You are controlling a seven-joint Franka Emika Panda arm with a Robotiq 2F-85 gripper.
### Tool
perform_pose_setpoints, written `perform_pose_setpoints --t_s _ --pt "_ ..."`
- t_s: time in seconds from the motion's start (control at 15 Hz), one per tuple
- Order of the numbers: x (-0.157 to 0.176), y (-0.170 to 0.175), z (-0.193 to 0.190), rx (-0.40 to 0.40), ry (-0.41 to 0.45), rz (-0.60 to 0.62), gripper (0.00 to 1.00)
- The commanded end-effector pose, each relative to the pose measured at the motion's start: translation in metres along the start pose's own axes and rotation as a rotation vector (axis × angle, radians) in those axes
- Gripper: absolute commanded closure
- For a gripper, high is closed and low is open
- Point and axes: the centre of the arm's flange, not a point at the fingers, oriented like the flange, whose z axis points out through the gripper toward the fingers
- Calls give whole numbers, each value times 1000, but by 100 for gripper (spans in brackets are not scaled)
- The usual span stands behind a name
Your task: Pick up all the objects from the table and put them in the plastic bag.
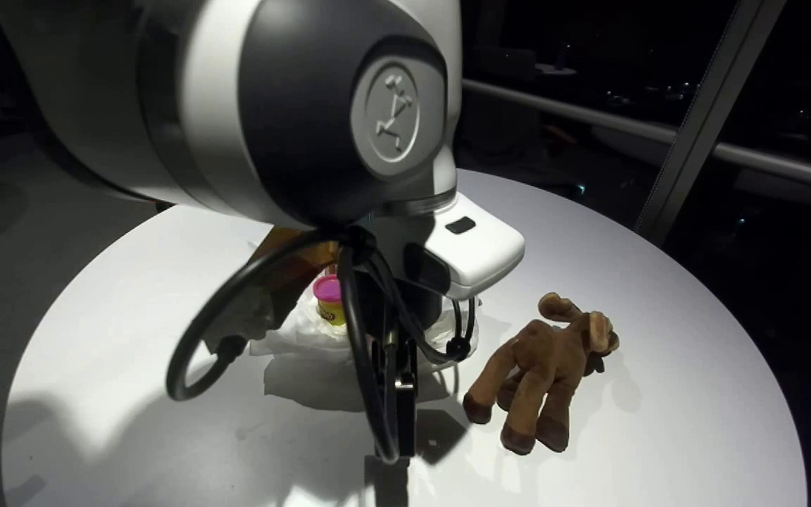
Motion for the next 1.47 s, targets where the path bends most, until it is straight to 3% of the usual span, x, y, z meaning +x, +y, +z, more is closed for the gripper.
perform_pose_setpoints --t_s 0.0,0.6,0.67,0.8,1.13,1.4 --pt "10 -16 15 38 39 19 0" --pt "4 -23 26 83 5 88 1" --pt "6 -20 26 82 8 101 26" --pt "10 -16 24 94 -4 127 30" --pt "19 -5 16 120 -32 158 70" --pt "17 1 13 133 -42 170 97"
